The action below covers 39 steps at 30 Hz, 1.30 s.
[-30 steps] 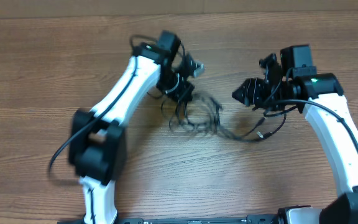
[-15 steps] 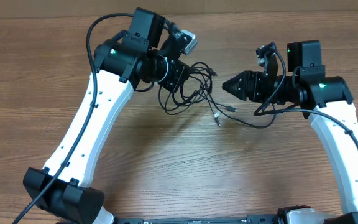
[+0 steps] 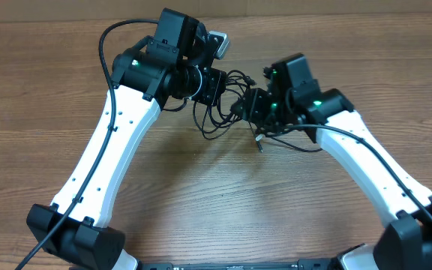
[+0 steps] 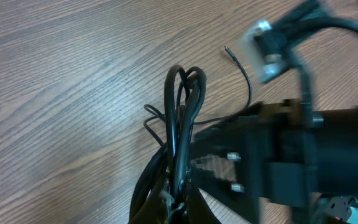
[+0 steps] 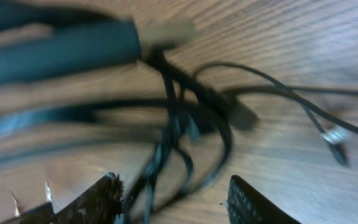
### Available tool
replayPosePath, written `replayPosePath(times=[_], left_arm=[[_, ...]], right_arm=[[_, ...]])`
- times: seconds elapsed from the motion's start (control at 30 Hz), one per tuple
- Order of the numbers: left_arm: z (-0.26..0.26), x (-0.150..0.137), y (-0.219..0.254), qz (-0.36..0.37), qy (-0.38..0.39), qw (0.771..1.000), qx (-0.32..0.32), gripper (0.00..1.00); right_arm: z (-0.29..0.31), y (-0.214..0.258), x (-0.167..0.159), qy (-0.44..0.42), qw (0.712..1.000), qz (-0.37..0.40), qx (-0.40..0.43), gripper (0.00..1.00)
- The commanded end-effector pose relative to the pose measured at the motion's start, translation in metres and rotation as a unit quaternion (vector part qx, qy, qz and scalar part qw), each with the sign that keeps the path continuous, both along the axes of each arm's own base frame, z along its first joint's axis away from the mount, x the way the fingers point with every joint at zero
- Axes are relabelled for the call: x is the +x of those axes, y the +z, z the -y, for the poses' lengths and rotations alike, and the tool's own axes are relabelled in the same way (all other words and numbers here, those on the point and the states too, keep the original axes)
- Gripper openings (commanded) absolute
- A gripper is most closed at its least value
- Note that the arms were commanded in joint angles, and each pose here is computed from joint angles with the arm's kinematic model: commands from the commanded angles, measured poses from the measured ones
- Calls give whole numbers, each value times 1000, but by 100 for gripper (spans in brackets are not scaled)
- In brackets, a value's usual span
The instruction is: Untangle cables
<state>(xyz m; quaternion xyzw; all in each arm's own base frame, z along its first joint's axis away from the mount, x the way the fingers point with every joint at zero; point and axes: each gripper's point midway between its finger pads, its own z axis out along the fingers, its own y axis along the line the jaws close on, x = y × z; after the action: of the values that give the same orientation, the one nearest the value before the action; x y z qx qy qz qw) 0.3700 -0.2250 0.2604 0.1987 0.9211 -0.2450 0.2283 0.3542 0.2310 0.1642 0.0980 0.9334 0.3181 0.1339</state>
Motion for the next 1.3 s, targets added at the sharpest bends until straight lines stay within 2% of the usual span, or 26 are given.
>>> replayPosePath(times=[0.0, 0.1, 0.23, 0.33, 0.37, 0.4, 0.47, 0.63, 0.8, 0.83, 0.9, 0.97, 1.07, 1.27], left_arm=[[-2, -4, 18, 12, 8, 1000, -19, 4], [-10, -2, 16, 9, 19, 1000, -13, 4], [-55, 15, 21, 11, 76, 997, -14, 4], [-89, 22, 18, 0, 117, 993, -8, 4], [-95, 22, 16, -4, 121, 993, -5, 4], [-112, 19, 11, -11, 120, 993, 11, 4], [-116, 15, 8, -15, 110, 994, 21, 4], [-113, 6, 3, -24, 88, 995, 31, 4], [-106, -4, -4, -48, 76, 995, 36, 4], [-102, -6, -7, -52, 71, 995, 38, 11], [-88, -10, -15, -64, 52, 996, 42, 37], [-78, -13, -24, -79, 37, 995, 47, 52], [-64, -15, -38, -98, 19, 994, 53, 61], [-23, -8, -61, -132, -30, 991, -3, 61]], right_arm=[[-7, -10, 15, -44, 999, -17, 7, 54], [5, -34, 15, -88, 994, -57, -25, 54], [64, -63, 2, -169, 969, -101, -147, 53], [99, -69, -4, -188, 953, -108, -213, 44], [105, -70, -5, -177, 952, -104, -226, 43], [113, -70, -4, -141, 956, -96, -237, 28], [111, -70, -4, -105, 962, -88, -237, 17], [85, -66, -6, 11, 979, -60, -193, 6], [42, -46, -19, 137, 986, -24, -88, 4], [35, -39, -23, 158, 985, -16, -66, 4], [24, -23, -31, 188, 982, 2, -29, 4], [16, -5, -37, 211, 977, 24, 2, 4], [15, 11, -40, 213, 976, 45, 11, 4], [12, 36, -48, 218, 973, 71, 33, 4]])
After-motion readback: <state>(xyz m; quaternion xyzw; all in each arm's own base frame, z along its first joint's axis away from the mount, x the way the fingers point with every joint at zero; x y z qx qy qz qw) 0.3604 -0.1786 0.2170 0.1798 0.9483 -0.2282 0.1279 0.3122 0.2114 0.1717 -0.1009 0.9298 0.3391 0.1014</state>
